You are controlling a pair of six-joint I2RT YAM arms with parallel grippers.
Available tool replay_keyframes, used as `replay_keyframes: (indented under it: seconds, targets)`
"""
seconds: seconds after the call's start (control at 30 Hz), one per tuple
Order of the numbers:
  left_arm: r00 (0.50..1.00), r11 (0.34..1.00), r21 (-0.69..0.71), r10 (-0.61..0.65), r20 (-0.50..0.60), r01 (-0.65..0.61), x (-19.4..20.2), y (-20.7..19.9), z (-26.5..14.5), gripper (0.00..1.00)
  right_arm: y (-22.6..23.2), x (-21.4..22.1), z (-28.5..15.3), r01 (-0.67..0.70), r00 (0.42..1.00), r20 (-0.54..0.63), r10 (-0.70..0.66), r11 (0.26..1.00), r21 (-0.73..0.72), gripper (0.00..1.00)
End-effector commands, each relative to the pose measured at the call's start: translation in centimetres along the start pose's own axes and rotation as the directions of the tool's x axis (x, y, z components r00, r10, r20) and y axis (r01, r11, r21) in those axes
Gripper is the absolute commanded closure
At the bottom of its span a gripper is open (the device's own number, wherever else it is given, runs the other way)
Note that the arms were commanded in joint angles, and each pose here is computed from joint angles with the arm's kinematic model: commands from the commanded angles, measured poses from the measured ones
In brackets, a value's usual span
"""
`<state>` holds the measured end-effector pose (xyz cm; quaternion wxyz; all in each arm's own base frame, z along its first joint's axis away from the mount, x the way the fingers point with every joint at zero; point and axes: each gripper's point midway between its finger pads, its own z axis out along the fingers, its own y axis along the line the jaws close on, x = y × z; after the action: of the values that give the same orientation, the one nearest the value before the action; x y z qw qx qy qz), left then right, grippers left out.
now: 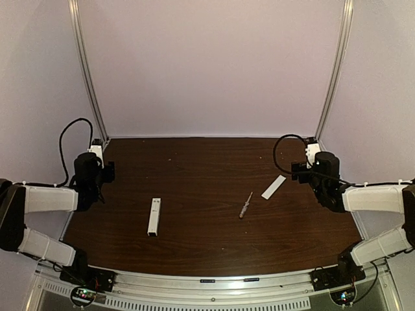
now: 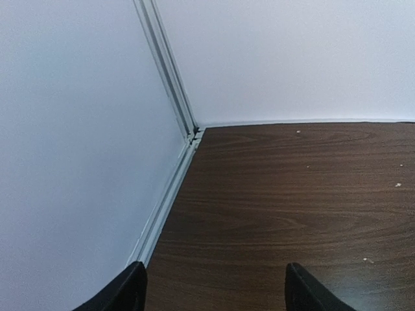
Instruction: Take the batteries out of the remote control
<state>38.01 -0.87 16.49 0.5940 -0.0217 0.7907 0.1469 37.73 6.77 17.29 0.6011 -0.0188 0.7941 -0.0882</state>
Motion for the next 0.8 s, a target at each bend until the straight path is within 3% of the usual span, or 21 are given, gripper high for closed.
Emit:
replay_keyframes:
  seconds: [0.0,0.1,0.23,0.53,0.57,0.67,0.77]
  targets:
    - [0.995,0.995,0.097,-0.040,0.092,0.031,-0.7,-0.4,1.2,0.26,-0.6,-0.2,-0.1,0.036,0.996,0.080,-0.035,0.999,-0.004,0.00]
    - [0.997,0.991,0.122,-0.054,0.061,0.046,0.8,-0.3,2.2,0.31,-2.0,0.7,0.3,0.024,0.996,0.090,-0.025,1.000,0.016,0.00]
    - [0.997,0.989,0.142,-0.057,0.052,0.050,2.0,0.1,2.9,0.35,-4.1,1.2,0.2,-0.084,0.985,0.153,0.083,0.996,0.003,0.00]
    - [0.988,0.986,0.164,0.015,0.156,-0.041,1.0,-0.1,1.9,0.36,-5.1,1.8,1.4,-0.083,0.981,0.175,0.085,0.996,-0.016,0.00]
    - [0.985,0.983,0.177,0.024,0.173,-0.055,1.0,-0.4,1.7,0.35,-5.1,1.9,1.5,-0.085,0.982,0.169,0.089,0.996,-0.028,0.00]
    - [0.974,0.989,0.142,0.013,0.225,-0.046,1.3,0.1,1.3,0.19,-5.7,2.4,2.0,-0.109,0.979,0.172,0.113,0.993,-0.032,0.00]
    - [0.974,0.991,0.130,-0.002,0.227,-0.028,1.4,0.5,1.3,0.15,-5.9,3.0,2.7,-0.128,0.973,0.189,0.135,0.991,-0.048,0.00]
